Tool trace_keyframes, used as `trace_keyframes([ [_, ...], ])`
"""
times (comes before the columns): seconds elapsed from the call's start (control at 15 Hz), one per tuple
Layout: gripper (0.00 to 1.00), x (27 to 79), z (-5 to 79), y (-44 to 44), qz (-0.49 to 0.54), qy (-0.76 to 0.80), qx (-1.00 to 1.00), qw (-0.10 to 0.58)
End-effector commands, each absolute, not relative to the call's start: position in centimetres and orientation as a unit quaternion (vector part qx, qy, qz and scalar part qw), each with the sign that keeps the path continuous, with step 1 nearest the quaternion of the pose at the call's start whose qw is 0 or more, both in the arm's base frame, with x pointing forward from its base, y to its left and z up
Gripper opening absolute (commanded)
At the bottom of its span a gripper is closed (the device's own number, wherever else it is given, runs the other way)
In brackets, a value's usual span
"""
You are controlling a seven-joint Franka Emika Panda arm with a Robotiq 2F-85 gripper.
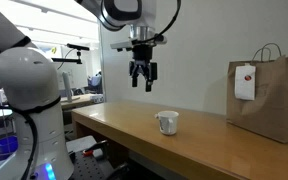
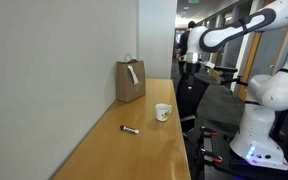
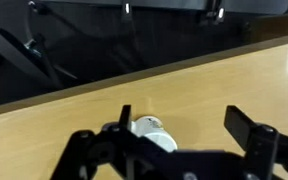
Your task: Put the marker in the mug
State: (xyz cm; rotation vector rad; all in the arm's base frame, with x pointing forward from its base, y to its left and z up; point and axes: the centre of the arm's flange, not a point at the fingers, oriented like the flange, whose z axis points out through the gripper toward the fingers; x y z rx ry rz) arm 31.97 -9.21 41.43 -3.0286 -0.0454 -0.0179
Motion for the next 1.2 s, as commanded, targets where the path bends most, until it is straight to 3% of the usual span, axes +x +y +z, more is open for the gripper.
trace_keyframes([
  [0.0, 1.0, 32.0, 41.4, -9.2, -0.006, -0.015, -0.998, 0.056],
  [0.53, 1.0, 33.7, 41.1, -8.3, -0.01, -0.025, -0.998, 0.048],
  [1.13, 1.0, 45.3, 36.3, 0.4, -0.009, -0.059, -0.998, 0.001],
])
